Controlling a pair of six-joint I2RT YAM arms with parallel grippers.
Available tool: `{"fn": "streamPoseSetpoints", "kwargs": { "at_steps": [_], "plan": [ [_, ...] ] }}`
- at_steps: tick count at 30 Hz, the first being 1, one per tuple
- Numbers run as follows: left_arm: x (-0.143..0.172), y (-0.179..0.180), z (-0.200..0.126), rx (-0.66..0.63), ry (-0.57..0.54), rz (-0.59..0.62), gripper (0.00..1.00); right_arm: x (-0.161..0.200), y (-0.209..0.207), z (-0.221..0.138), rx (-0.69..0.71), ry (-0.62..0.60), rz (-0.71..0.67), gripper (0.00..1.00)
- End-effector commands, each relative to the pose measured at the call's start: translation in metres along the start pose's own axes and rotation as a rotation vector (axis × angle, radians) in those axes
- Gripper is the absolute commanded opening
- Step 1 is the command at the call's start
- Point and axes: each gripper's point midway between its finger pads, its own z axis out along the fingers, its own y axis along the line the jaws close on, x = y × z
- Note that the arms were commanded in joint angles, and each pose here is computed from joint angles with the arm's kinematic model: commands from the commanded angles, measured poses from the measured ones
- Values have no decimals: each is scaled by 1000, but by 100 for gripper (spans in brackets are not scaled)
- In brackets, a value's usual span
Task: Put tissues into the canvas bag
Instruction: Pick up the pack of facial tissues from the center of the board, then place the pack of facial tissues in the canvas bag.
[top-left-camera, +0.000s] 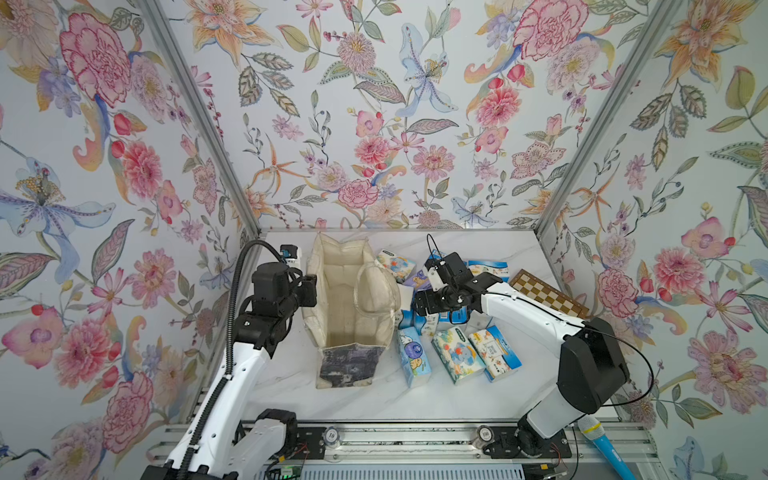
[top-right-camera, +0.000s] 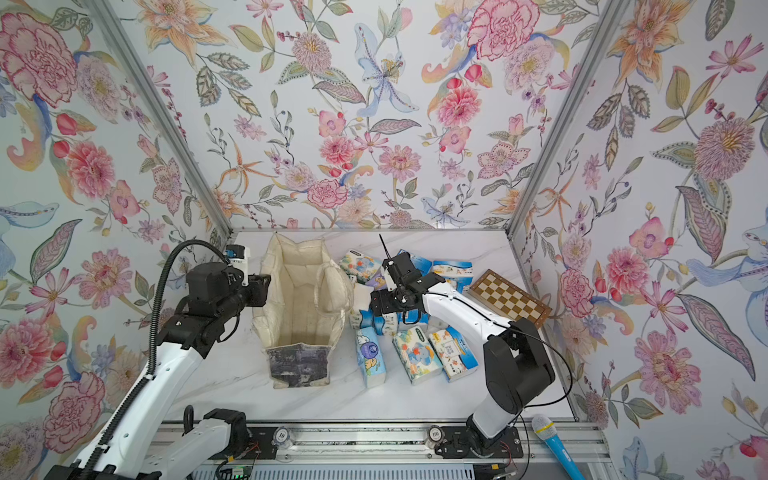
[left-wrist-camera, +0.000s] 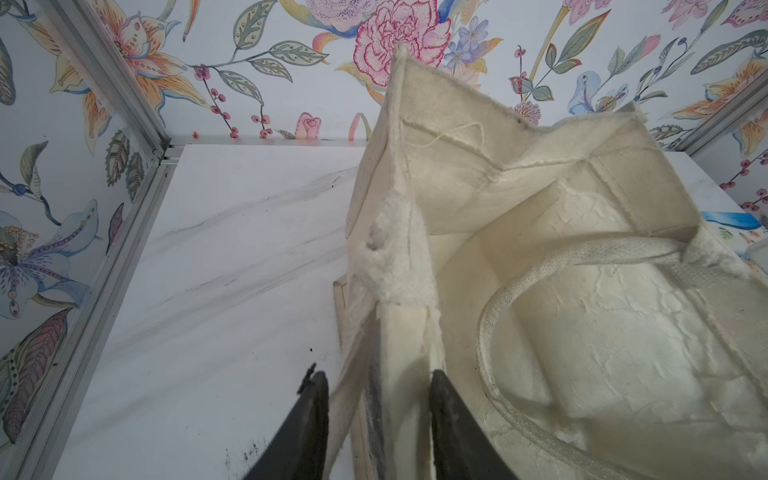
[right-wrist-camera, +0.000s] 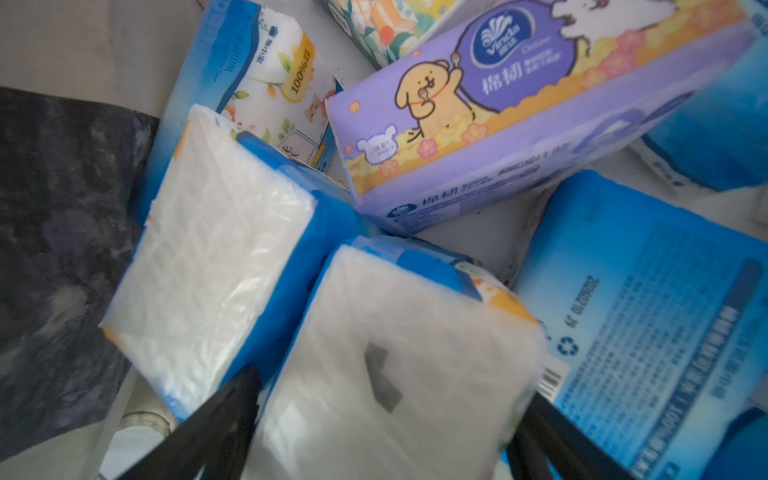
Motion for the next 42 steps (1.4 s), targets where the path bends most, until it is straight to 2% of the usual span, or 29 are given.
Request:
{"fn": "streamPoseSetpoints", "kwargs": {
  "at_steps": [1,4,7,11,13,18,22,26,29,32,34,38,42],
  "plan": [
    [4,-6,7,34,9,7,39,-3,-4,2,59,10,-11,81],
    [5,-7,11,40,12,5,36,1,-9,5,88,32,-10,71],
    [4,-7,12,41,7,3,33,-1,-7,0,86,16,-10,56],
    [3,-4,13,22,7,-8,29,-14,1,-20,66,-43,-20,32],
    [5,-3,14,18,14,-9,28,-25,7,-37,47,-93,-27,26],
    [8,-3,16,17,24,-17,21,-54,22,-98,2,-258,-56,26],
    [8,-3,17,14,26,-22,15,-82,35,-169,-19,-453,-127,27],
    [5,-2,16,10,17,-28,6,-101,84,-238,-179,-654,-262,31],
    [1,-2,12,9,-2,-38,3,-105,123,-267,-380,-707,-339,32],
    [-3,-2,10,7,-19,-45,2,-102,163,-272,-590,-669,-402,32],
    [-4,-2,10,8,-21,-48,2,-98,182,-262,-672,-617,-430,32],
    [-8,-4,11,17,-25,-49,2,-95,207,-221,-703,-507,-451,32],
    [-12,-5,11,19,-36,-49,2,-92,223,-172,-677,-402,-461,33]
  ]
}}
